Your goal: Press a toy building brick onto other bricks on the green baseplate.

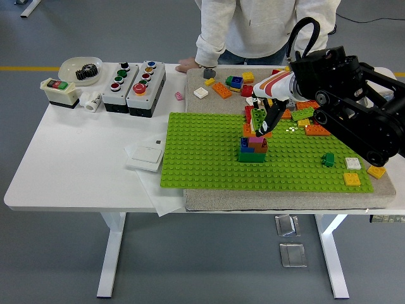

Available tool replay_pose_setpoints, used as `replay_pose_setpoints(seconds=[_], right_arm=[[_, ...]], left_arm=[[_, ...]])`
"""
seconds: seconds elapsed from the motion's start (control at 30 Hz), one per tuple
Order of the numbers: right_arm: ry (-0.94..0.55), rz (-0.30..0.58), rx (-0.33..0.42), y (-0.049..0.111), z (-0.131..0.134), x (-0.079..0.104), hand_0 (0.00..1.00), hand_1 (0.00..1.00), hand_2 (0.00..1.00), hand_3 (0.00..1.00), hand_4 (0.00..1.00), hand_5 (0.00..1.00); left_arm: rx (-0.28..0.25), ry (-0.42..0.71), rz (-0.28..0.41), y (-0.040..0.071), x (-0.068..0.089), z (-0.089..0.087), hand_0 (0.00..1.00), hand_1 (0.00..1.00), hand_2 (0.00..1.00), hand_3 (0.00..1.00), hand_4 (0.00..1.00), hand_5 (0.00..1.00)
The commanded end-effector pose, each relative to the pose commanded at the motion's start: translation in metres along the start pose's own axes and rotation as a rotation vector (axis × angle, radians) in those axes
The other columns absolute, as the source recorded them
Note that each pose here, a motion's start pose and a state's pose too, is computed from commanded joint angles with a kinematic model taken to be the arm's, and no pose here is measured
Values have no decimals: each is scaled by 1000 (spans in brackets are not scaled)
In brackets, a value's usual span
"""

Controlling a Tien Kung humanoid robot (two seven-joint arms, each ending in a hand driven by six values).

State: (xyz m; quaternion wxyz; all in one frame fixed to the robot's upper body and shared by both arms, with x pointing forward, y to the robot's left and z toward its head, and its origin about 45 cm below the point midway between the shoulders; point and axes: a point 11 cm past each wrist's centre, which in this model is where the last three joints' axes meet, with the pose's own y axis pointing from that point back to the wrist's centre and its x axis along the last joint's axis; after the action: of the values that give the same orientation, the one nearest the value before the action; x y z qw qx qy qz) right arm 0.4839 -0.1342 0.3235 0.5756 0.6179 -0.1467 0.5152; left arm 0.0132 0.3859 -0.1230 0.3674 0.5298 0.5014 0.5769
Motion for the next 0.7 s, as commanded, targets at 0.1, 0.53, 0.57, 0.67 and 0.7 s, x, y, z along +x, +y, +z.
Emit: replay_pose_setpoints(seconds=[0.1,0.53,0.57,0.67,0.7], right_arm=[[4,-2,0,0,0,0,419,475,548,501,721,456],[3,-10,-5,-1,2,-4,419,475,549,501,721,456],[3,-11,-4,-1,2,-4,419,475,549,501,721,456],[0,-11,-2,-1,2,-5,419,475,548,501,721,455],[-1,-11,-2,-2,1,-5,419,475,548,501,721,455]], left_arm=[[-1,1,0,0,0,0,866,848,844,644,730,641],[-3,3,0,0,0,1,865,848,845,644,729,639],[-3,3,0,0,0,1,865,848,845,644,729,639],[-3,2,-1,0,0,1,864,848,845,644,729,638],[-3,2,-1,0,-1,1,864,848,845,644,729,638]])
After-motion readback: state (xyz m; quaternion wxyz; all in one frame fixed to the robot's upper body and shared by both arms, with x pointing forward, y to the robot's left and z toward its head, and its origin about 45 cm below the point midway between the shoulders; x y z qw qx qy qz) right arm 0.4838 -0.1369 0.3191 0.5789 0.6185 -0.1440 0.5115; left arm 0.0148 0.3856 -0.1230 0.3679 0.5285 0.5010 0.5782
